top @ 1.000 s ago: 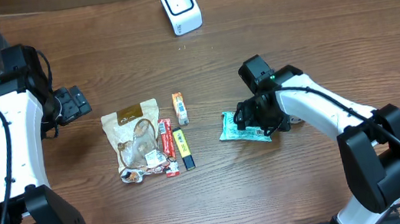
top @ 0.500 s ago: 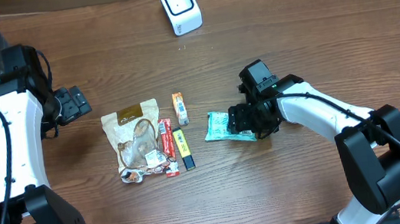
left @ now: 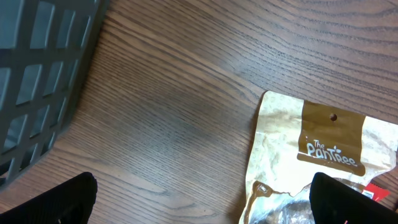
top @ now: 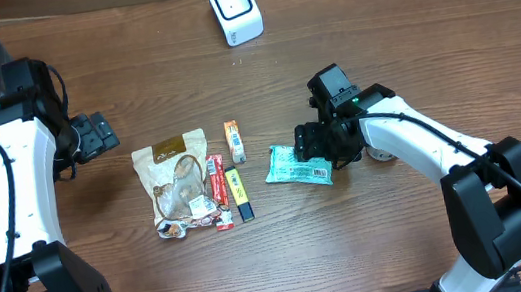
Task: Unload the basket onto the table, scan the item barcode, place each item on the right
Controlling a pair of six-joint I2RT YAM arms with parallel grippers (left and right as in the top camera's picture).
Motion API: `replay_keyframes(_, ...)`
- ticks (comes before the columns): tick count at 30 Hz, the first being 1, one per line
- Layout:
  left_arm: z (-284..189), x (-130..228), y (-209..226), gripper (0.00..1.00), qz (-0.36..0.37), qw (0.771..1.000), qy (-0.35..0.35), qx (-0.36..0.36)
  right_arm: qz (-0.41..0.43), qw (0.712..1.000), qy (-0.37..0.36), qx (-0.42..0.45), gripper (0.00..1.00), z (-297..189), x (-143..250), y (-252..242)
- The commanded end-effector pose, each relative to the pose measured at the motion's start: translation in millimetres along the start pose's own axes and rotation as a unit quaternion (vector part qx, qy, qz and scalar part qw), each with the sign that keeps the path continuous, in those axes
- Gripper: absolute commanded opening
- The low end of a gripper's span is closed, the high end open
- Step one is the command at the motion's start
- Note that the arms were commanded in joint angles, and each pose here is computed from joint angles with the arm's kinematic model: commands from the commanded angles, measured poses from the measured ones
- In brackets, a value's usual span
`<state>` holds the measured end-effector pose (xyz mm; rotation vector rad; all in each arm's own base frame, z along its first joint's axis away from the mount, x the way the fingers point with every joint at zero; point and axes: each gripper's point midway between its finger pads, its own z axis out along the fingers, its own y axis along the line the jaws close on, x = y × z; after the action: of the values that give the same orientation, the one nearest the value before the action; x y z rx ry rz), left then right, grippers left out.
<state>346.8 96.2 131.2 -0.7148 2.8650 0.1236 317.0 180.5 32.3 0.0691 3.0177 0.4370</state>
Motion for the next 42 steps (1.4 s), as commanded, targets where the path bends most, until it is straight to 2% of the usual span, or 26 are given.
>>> replay_keyframes(1,-2.1,-0.6,-0.8,1.0,0.007,1.0,-0.002,0.001,0.018,1.0,-0.016,0.015,0.8,-2.2,-7.1,-2.1)
replay_keyframes(6,-2.1,-0.6,-0.5,1.0,0.006,1.0,-0.002,0.001,0.018,1.0,-0.014,0.016,0.84,-2.2,-6.3,-2.4)
replay_keyframes(10,-2.2,-2.6,4.9,1.0,0.023,1.0,-0.007,-0.015,0.019,1.0,-0.011,0.017,1.0,-2.1,-4.6,-3.1)
replay_keyframes(12,-5.0,-12.8,28.6,1.0,0.082,0.992,-0.027,-0.088,0.017,1.0,-0.018,0.013,1.0,-2.1,-8.2,-1.3)
replay_keyframes(14,-8.3,-18.4,41.9,1.0,0.108,0.985,-0.035,-0.129,0.018,1.0,-0.017,0.014,1.0,-2.2,-7.9,-1.4)
replay_keyframes(18,-7.8,-18.7,39.6,1.0,0.11,0.986,-0.035,-0.123,0.018,1.0,-0.015,0.015,1.0,-2.0,-6.8,-2.1)
replay_keyframes(21,-9.0,-35.6,35.0,1.0,0.101,0.985,-0.071,-0.117,0.018,1.0,-0.016,0.015,1.0,-2.0,-7.4,-1.8)
replay_keyframes(26,-11.8,-66.3,-13.8,1.0,0.057,0.988,-0.139,0.017,0.018,1.0,-0.012,0.007,1.0,-2.1,-6.0,0.9)
replay_keyframes(30,-17.2,-61.0,-53.4,1.0,0.072,0.98,-0.129,0.132,0.016,1.0,-0.011,-0.008,1.0,-2.1,-6.7,6.5)
replay_keyframes(33,-33.3,-42.3,-98.8,1.0,0.1,0.952,-0.096,0.273,0.017,1.0,-0.012,-0.009,1.0,-2.3,-7.6,5.8)
replay_keyframes(36,-60.9,-2.8,-144.6,1.0,0.177,0.894,-0.05,0.409,0.024,1.0,-0.013,-0.008,1.0,-3.3,-9.9,1.5)
replay_keyframes(39,-72.3,38.1,-171.5,1.0,0.259,0.856,-0.016,0.448,0.036,0.999,-0.009,-0.004,1.0,-4.8,-10.6,-6.7)
replay_keyframes(41,-70.4,53.2,-182.8,1.0,0.284,0.854,-0.002,0.437,0.046,0.999,-0.002,-0.004,1.0,-6.3,-9.7,-12.7)
replay_keyframes(42,-70.8,59.7,-189.2,0.87,0.293,0.851,0.004,0.436,0.045,0.999,0.003,-0.008,1.0,-7.0,-8.6,-14.4)
